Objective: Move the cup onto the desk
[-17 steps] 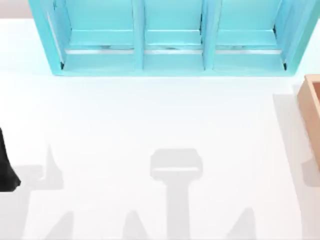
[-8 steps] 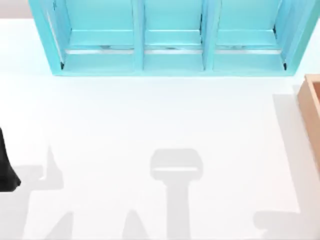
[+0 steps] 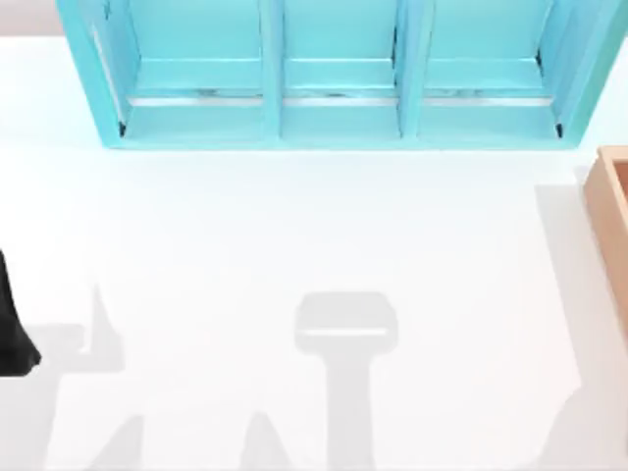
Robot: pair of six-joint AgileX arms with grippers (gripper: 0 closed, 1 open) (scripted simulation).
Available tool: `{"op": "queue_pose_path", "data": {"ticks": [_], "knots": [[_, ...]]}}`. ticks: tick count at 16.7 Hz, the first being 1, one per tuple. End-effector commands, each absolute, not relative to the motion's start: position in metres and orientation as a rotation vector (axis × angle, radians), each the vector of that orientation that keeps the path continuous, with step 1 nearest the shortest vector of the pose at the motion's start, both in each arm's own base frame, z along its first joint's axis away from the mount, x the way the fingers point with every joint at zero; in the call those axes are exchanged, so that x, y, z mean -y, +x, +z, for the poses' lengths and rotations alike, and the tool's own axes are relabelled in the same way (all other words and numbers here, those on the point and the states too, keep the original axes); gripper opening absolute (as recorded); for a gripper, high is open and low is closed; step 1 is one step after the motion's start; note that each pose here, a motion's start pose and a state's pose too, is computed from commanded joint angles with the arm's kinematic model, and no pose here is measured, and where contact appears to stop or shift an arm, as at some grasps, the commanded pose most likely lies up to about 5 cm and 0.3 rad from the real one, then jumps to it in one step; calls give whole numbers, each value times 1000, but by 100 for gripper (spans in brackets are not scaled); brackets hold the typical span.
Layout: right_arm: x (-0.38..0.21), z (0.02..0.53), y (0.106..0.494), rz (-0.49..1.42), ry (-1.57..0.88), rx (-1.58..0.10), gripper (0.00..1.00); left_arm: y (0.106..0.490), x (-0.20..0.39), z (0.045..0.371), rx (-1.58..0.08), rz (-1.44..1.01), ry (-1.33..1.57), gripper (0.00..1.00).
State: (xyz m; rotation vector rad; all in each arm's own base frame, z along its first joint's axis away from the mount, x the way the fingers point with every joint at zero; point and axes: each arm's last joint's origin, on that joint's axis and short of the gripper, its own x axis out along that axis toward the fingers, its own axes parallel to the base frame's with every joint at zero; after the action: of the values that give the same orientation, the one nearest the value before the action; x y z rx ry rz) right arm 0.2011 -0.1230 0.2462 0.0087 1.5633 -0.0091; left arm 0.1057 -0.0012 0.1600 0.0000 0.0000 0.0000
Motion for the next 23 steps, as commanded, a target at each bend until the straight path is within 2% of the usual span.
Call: {"op": "queue_pose_path", "data": {"ticks": [7,19,23], "knots": [[123,242,202,-6,9,-1567,100,106,1,160,0,0,0,100],[124,155,204,-10,6,-1559,100,106,1,160,0,0,0,100],[124,146,202,-7,11,-1567,100,106,1,160,0,0,0,100]]}}
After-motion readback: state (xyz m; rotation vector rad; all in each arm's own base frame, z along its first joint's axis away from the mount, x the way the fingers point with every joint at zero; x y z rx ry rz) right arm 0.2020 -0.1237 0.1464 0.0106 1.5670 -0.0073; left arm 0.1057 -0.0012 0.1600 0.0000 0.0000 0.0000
